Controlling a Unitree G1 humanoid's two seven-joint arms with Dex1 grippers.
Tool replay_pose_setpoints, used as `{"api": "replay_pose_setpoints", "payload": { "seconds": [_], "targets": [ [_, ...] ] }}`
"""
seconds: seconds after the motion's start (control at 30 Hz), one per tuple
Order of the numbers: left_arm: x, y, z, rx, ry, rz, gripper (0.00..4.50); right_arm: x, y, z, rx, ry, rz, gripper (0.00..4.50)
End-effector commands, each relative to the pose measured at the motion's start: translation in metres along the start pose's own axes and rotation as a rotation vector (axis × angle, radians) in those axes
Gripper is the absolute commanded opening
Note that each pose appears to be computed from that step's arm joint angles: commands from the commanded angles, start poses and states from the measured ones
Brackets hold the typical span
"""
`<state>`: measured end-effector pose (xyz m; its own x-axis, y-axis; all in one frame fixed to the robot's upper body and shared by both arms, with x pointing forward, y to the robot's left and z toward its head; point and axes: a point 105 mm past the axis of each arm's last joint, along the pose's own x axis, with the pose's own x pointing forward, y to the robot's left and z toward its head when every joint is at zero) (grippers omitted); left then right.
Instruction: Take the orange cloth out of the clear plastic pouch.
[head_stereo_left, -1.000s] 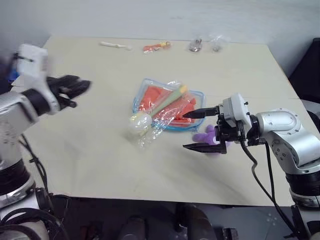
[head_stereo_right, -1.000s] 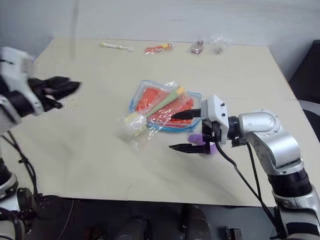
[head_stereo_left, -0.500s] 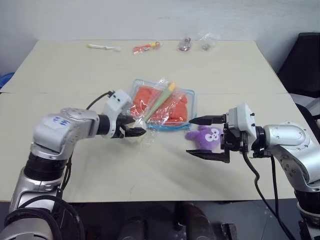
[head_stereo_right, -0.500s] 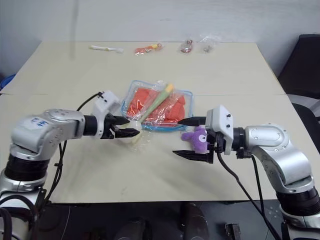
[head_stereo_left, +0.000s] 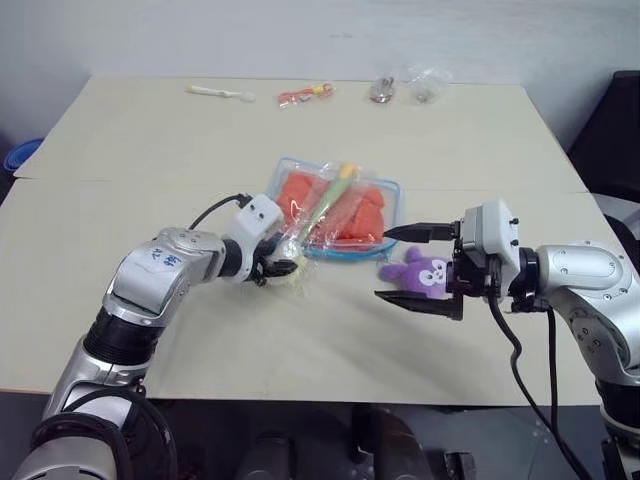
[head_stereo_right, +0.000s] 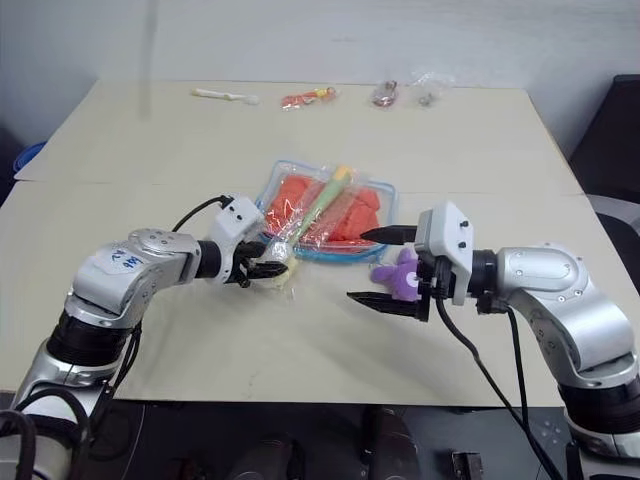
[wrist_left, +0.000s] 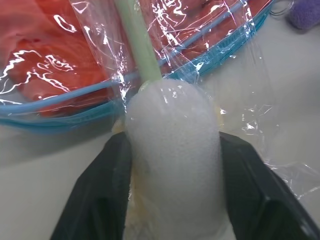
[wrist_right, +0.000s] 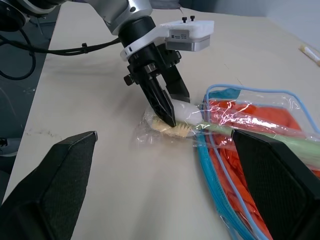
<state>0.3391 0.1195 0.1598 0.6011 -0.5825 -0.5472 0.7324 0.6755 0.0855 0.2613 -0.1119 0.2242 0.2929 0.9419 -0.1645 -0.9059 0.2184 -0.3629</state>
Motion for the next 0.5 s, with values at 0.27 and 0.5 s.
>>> {"api": "replay_pose_setpoints", "payload": {
  "seconds": [0.27,0.5],
  "targets": [
    [-0.089,0.019,0.03,0.061,-0.262,0.162,0.96,0.008,-0.001,0.01,-0.057,-0.039,0.067,4.5],
    [-0.189,0.106,-0.058,-0.269,-0.114,0.801,0.96,0.018,-0.003,0.015,-0.076,-0.083,0.142,4.5]
  ]
}}
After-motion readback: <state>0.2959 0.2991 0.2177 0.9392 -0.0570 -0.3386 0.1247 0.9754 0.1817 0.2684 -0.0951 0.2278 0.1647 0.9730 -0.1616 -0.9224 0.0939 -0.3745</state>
